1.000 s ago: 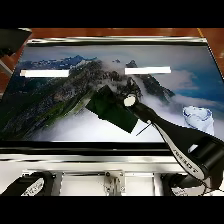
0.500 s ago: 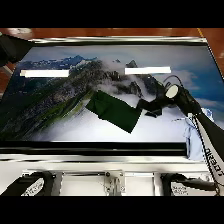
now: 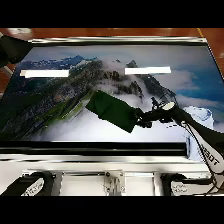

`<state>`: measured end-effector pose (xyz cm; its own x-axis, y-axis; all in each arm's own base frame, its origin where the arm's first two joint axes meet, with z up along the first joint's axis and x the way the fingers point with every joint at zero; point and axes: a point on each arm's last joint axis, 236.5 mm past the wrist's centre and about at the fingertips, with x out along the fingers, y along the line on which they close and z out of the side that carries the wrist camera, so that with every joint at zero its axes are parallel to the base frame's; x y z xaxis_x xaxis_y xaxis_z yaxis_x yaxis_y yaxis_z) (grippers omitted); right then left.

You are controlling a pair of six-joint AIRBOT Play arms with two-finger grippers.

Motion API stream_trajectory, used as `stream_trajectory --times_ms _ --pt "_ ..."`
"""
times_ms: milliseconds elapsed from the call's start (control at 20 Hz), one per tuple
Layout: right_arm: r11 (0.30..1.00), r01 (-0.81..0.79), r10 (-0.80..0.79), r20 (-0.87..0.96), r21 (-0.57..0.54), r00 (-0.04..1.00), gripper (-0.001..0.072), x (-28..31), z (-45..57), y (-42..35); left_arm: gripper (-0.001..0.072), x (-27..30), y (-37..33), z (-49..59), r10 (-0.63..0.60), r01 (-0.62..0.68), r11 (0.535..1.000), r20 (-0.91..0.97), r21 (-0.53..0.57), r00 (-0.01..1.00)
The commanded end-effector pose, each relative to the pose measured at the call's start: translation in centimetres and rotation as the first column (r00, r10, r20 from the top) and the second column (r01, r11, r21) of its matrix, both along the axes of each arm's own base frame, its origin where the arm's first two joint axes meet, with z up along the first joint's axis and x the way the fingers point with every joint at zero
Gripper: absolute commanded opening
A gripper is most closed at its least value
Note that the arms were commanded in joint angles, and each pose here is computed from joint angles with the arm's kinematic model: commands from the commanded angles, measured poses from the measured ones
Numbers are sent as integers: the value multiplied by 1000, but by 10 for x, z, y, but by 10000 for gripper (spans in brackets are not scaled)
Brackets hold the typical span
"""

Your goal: Fold the shirts.

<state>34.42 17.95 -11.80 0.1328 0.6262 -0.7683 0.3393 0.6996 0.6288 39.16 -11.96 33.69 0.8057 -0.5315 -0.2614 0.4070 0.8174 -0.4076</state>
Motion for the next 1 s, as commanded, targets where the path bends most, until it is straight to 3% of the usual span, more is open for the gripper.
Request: stream_trajectory --times_ms 0,150,300,550,750,950 --pt "991 91 -104 131 96 986 42 39 16 15 36 0 0 0 4 -4 1000 -7 -10 1000" --pt "988 -32 -19 320 153 947 51 61 75 13 36 0 0 0 5 -5 1000 -8 -13 1000" --pt "977 -34 -73 477 212 876 51 81 176 -27 36 0 0 0 5 -5 1000 -9 -12 1000" --pt "949 295 -299 594 107 747 51 73 280 -177 36 0 0 0 5 -5 1000 -8 -12 1000" --pt "838 546 -454 578 19 678 51 28 284 -291 36 -4 0 4 3 -3 1000 0 -15 1000" --pt "740 663 -504 562 -109 655 51 -19 264 -367 36 -10 0 11 3 -3 1000 20 -14 1000"
